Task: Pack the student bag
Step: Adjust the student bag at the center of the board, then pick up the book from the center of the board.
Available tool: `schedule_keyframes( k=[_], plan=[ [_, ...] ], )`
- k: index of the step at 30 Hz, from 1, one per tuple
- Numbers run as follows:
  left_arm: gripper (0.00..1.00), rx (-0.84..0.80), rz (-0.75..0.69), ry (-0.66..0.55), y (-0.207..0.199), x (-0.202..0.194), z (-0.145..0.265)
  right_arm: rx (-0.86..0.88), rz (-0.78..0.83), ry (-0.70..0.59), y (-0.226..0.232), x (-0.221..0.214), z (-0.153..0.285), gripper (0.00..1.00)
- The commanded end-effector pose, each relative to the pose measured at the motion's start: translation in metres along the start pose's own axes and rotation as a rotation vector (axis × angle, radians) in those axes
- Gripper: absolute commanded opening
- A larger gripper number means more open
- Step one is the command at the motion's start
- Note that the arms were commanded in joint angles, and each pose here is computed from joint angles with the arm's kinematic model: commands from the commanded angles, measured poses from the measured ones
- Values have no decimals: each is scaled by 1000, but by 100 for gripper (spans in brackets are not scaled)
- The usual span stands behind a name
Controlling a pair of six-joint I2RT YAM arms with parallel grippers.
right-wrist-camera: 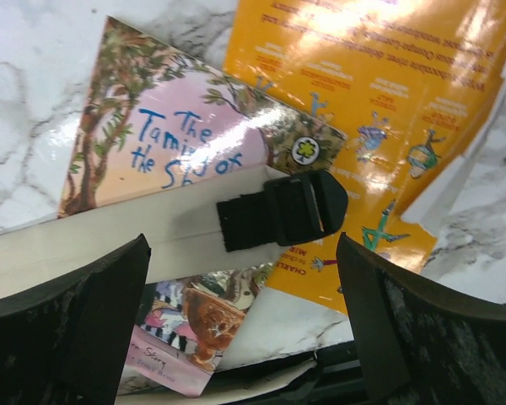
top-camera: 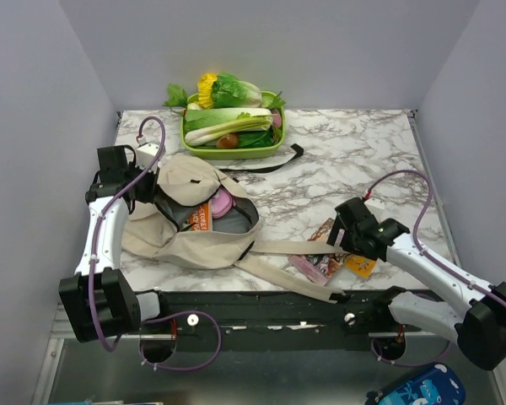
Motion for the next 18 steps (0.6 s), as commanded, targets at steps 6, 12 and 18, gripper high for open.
schedule_keyframes(
  k=[6,12,18],
  plan=[
    [0,-81,12,5,-7,10,-11,-30,-61,-23,-11,-5,0,100],
    [0,-98,9,0,-11,10,-12,-31,-35,2,-3,-5,-9,100],
    [0,-95,2,-7,-10,14,-12,43,-6,86,10,-14,-14,95]
  ],
)
Point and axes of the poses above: each gripper's point midway between its finger pads, its own z axis back along the fingers, its own y axis along the line the jaws close on, x = y × z, the point moved 6 cm from there along z, back along the fingers, and after that the axes turned 1 degree about z, right-handed, at the moved point
